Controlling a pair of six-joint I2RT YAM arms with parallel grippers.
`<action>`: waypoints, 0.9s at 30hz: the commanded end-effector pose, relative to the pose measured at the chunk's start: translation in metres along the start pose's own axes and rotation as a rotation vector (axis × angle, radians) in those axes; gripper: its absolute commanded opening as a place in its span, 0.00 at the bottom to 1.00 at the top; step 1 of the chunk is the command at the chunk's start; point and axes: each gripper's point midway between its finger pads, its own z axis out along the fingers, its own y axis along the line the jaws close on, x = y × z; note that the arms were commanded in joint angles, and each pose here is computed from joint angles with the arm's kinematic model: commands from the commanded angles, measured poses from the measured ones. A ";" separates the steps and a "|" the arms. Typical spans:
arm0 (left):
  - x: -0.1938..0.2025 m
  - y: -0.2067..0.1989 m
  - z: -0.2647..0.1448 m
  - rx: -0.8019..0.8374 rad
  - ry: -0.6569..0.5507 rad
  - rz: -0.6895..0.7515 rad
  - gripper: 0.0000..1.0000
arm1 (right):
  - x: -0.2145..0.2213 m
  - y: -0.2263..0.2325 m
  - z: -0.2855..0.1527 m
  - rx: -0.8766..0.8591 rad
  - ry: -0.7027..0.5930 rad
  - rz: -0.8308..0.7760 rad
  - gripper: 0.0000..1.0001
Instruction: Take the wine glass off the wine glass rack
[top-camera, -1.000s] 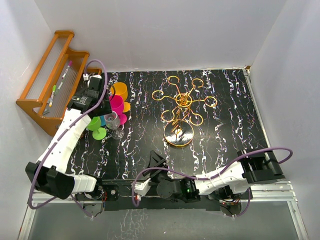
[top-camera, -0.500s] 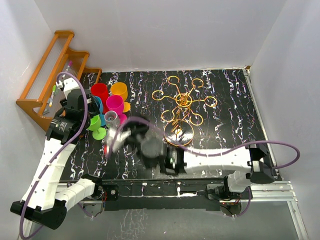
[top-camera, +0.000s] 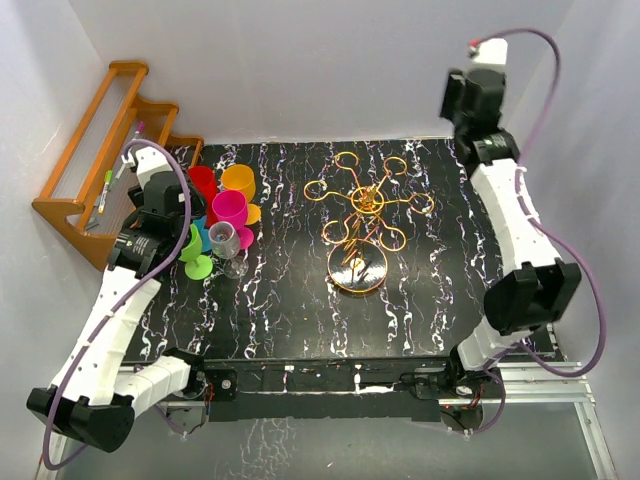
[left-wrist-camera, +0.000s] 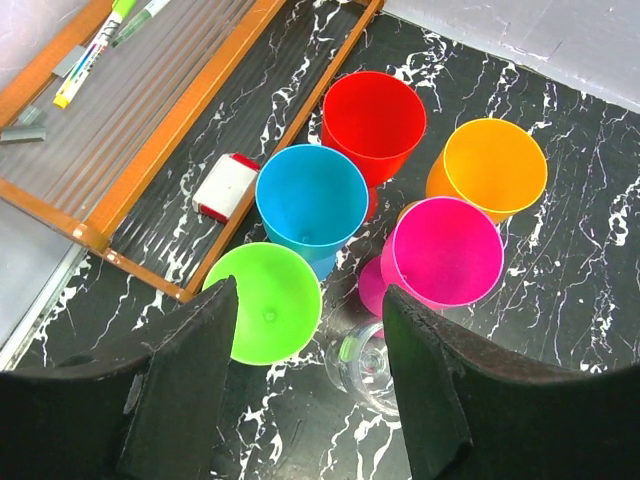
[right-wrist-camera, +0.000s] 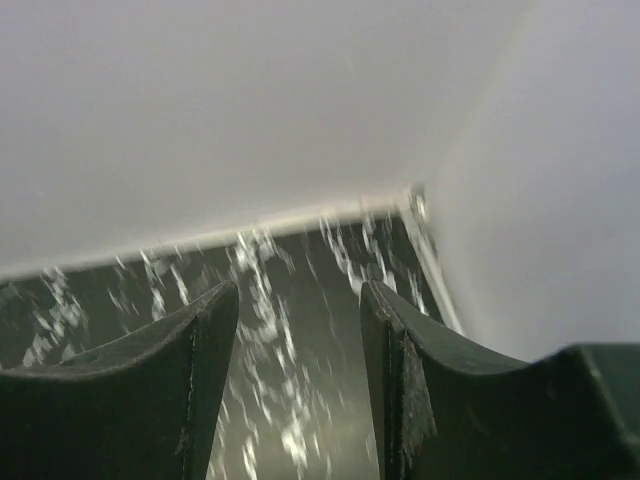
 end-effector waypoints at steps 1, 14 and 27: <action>-0.005 -0.004 0.011 0.000 -0.042 0.015 0.58 | 0.068 -0.022 -0.039 -0.107 0.200 0.303 0.54; 0.046 0.005 0.000 0.169 -0.189 -0.022 0.59 | 0.219 -0.038 -0.181 -0.144 0.196 0.468 0.61; 0.052 0.004 -0.009 0.227 -0.192 -0.027 0.61 | 0.252 -0.021 -0.216 -0.239 0.224 0.535 0.68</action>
